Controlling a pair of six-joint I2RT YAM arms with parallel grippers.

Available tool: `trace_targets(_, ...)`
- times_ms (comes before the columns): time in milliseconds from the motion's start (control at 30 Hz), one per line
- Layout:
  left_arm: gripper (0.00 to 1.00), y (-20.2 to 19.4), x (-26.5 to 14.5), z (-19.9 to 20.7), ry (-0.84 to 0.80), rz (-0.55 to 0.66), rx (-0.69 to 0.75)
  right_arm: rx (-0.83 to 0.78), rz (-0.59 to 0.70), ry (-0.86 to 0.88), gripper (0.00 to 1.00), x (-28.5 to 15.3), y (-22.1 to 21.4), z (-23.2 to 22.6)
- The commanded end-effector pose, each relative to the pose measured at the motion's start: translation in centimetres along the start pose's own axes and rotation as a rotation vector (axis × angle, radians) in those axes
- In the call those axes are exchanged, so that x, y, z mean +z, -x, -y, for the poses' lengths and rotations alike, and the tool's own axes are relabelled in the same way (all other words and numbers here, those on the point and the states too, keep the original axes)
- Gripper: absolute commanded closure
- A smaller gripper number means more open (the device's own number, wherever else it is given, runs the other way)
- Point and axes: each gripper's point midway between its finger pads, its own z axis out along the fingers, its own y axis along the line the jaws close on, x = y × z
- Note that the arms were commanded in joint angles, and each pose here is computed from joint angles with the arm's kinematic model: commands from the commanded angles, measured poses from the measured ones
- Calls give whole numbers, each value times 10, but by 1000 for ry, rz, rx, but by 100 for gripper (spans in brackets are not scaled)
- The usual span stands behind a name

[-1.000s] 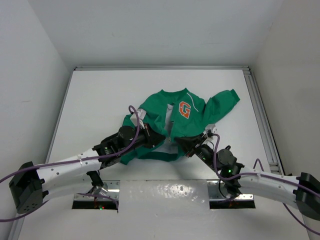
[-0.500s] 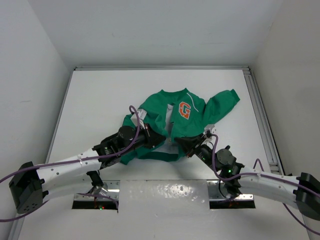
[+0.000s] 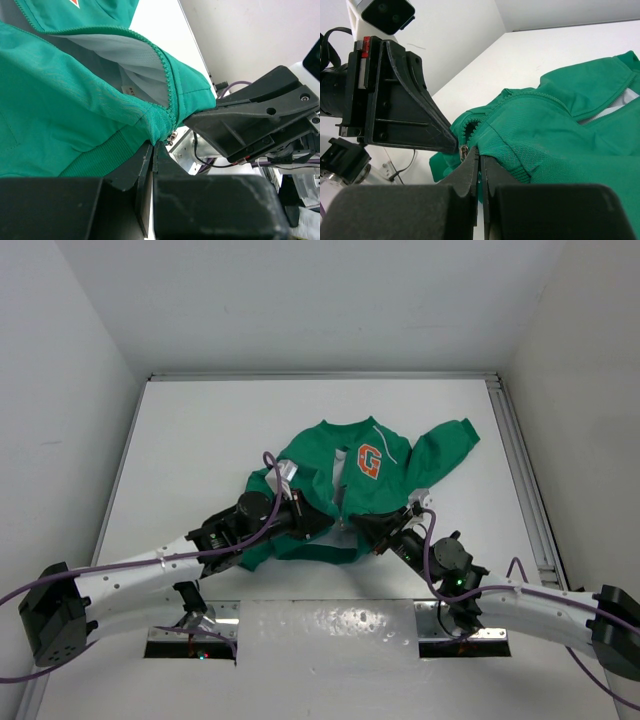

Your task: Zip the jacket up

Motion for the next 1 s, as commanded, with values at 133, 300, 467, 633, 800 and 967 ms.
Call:
trace_targets(133,100,15,-1,22,-72,30,-6,15,106,40,100,5,31,-14)
trace_targets(300,100,16,0,16,-45,44,-18,36,113,50,100,5,31,-16)
trace_targets(467,100,17,1,13,-31,56,-23,62,103,47,100,6,26,-16)
trace_targets(633,100,14,3,11,-26,43,-28,62,93,34,100,9,23,-14)
trace_targets(800,100,15,2,9,-16,53,-44,63,91,55,100,9,22,-17)
trace_targets(967,100,16,3,1,29,67,-51,79,127,65,100,10,33,-21)
